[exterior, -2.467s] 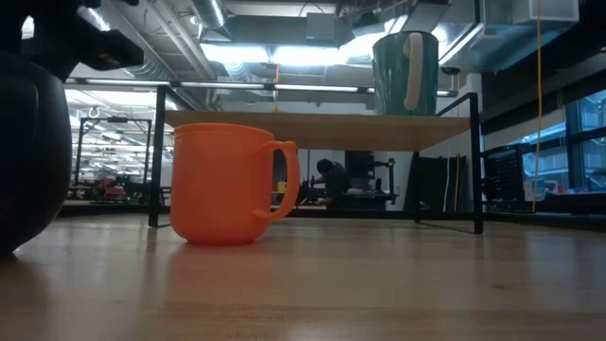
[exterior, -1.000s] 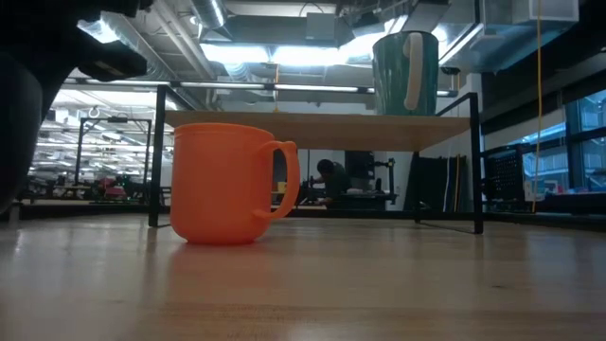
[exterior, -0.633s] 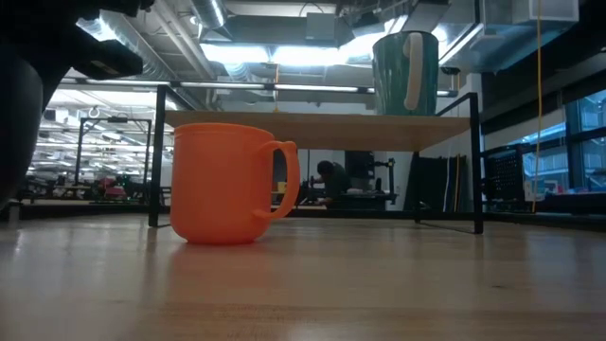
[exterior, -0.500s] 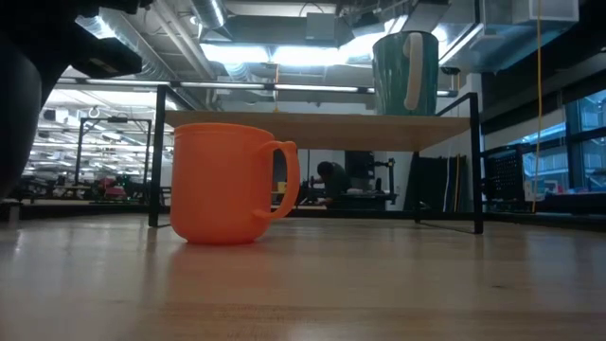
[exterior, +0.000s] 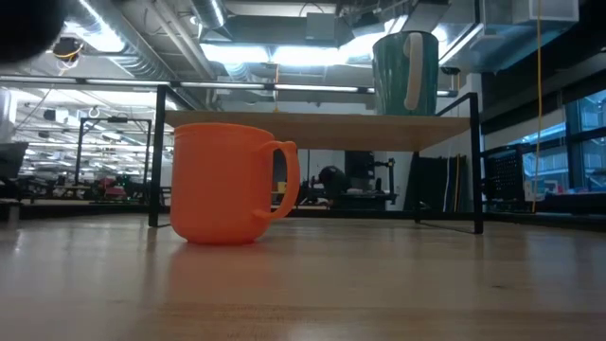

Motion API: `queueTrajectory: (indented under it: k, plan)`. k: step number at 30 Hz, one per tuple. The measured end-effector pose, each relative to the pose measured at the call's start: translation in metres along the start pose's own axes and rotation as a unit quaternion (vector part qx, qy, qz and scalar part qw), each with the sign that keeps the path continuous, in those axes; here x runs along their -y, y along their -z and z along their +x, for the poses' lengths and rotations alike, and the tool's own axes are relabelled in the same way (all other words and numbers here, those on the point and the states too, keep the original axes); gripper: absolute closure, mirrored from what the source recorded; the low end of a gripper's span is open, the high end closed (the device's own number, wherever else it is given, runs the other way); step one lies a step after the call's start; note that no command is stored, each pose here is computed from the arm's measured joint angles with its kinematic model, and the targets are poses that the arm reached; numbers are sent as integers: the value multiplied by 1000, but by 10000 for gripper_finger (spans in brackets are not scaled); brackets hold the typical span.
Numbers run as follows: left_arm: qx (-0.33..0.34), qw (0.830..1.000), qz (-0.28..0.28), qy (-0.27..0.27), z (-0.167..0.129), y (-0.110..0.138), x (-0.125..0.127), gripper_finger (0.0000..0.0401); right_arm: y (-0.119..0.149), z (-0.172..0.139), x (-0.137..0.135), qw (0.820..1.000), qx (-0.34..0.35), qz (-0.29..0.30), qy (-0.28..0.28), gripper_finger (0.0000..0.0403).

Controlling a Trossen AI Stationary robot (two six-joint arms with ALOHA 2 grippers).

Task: Stack small to large cups/mugs on shelf
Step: Put the blue mug on the shelf

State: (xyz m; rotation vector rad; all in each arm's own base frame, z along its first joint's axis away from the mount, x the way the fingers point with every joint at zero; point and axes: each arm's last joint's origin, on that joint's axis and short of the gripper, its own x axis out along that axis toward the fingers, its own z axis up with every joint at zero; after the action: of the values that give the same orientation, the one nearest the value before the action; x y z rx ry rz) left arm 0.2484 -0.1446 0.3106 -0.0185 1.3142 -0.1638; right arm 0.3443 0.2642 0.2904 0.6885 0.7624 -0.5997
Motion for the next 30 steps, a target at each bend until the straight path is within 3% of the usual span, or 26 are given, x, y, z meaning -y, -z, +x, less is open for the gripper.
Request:
queueTrajectory:
  k: [7, 10, 16, 22, 26, 30]
  plan:
    - [109, 992, 20, -63, -84, -30, -21, 388, 0, 0, 1, 1000, 0, -8, 6, 289]
    - [109, 987, 51, -105, -102, -45, -35, 388, 0, 0, -1, 1000, 0, 0, -4, 289]
    - [50, 981, 132, -135, -93, -79, -57, 388, -10, -20, -12, 993, 83, 44, -75, 289]
    - [65, 961, 243, -113, -84, -98, -69, 387, -9, -71, -11, 963, 233, 61, -124, 289]
    - [81, 952, 263, -135, -82, -110, -95, 387, -1, -104, -4, 941, 300, 70, -143, 289]
    - [79, 946, 270, -159, -83, -114, -125, 387, 6, -118, 2, 934, 321, 60, -146, 289]
